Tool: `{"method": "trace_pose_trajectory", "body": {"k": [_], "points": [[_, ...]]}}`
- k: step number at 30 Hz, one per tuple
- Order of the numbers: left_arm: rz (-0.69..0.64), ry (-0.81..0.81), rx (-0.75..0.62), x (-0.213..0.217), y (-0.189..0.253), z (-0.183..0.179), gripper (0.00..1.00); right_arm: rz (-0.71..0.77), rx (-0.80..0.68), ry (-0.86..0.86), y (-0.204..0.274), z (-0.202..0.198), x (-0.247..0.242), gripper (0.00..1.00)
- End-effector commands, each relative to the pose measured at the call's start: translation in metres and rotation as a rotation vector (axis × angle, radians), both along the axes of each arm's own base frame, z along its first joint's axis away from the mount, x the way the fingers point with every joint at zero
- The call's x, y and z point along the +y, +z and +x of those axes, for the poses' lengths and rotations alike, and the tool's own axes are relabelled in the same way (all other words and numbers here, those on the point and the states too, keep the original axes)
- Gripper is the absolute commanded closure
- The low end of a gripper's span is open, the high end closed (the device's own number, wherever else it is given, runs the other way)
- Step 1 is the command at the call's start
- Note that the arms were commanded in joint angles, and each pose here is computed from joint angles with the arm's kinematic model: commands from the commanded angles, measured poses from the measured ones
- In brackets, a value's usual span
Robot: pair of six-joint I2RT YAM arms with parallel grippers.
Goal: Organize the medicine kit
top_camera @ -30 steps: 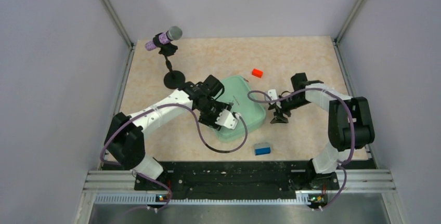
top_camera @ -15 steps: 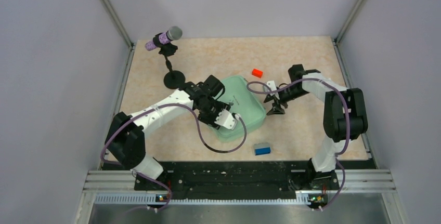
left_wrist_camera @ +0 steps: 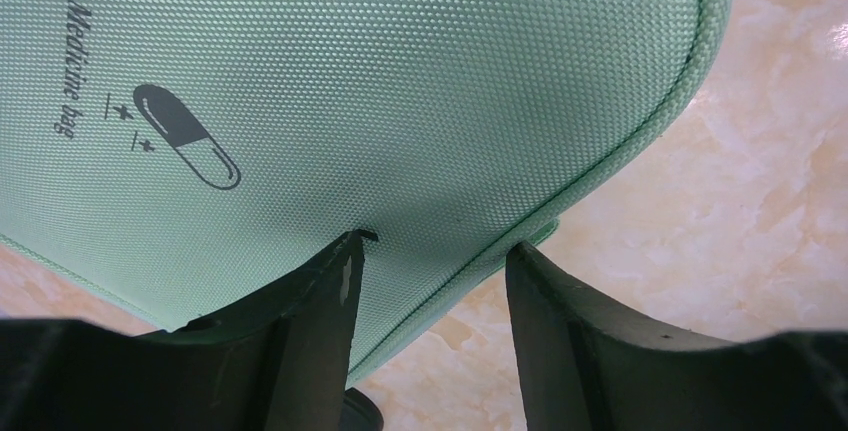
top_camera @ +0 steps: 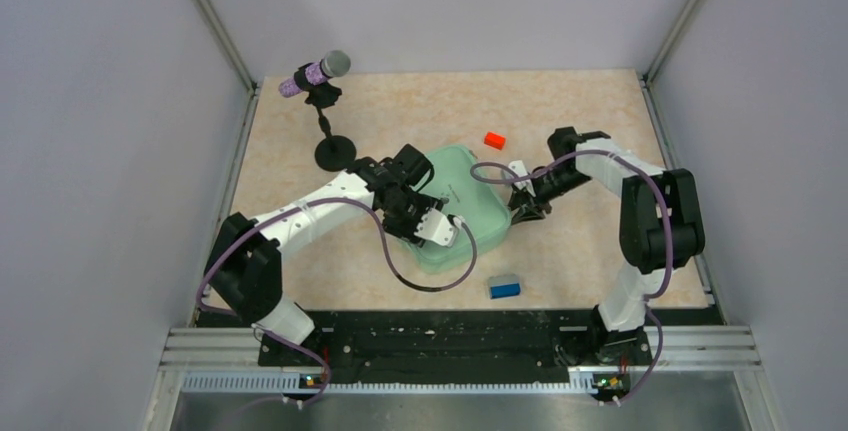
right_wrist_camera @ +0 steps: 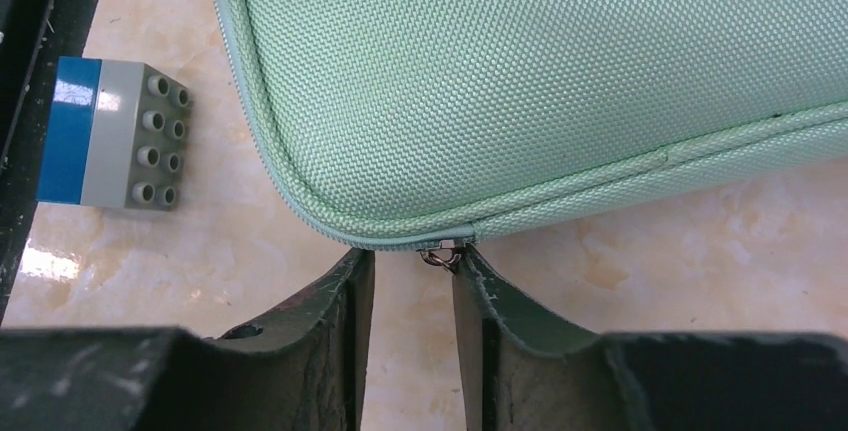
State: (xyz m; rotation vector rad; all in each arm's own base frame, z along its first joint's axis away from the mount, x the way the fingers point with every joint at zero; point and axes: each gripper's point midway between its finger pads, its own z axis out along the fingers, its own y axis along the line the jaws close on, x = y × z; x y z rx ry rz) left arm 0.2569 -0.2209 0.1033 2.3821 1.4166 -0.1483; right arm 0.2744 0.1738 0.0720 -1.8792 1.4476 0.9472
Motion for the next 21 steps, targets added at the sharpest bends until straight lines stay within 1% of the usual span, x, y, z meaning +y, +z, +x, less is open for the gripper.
{"method": "trace_pose_trajectory", "body": {"k": [1, 8, 10, 12, 16, 21], "points": [[-0.052, 0.014, -0.055, -0.016, 0.003, 0.018, 0.42, 0.089, 0.029, 0.015, 0.022, -0.001, 0.016, 0.72], [-0.068, 0.032, -0.055, -0.017, 0.005, 0.017, 0.42, 0.075, 0.063, -0.022, 0.025, -0.003, 0.013, 0.88], [-0.077, 0.040, -0.055, -0.017, 0.007, 0.017, 0.42, 0.073, 0.068, -0.049, 0.026, -0.002, 0.013, 0.93], [-0.089, 0.048, -0.058, -0.017, 0.010, 0.015, 0.42, 0.058, 0.061, -0.095, 0.025, 0.002, 0.011, 1.00], [-0.101, 0.051, -0.068, -0.012, 0.018, 0.010, 0.41, -0.001, 0.003, -0.264, 0.018, 0.023, 0.003, 1.00], [-0.118, 0.055, -0.100, -0.005, 0.029, 0.005, 0.39, -0.077, -0.104, -0.412, 0.026, 0.045, -0.010, 1.00]]}}
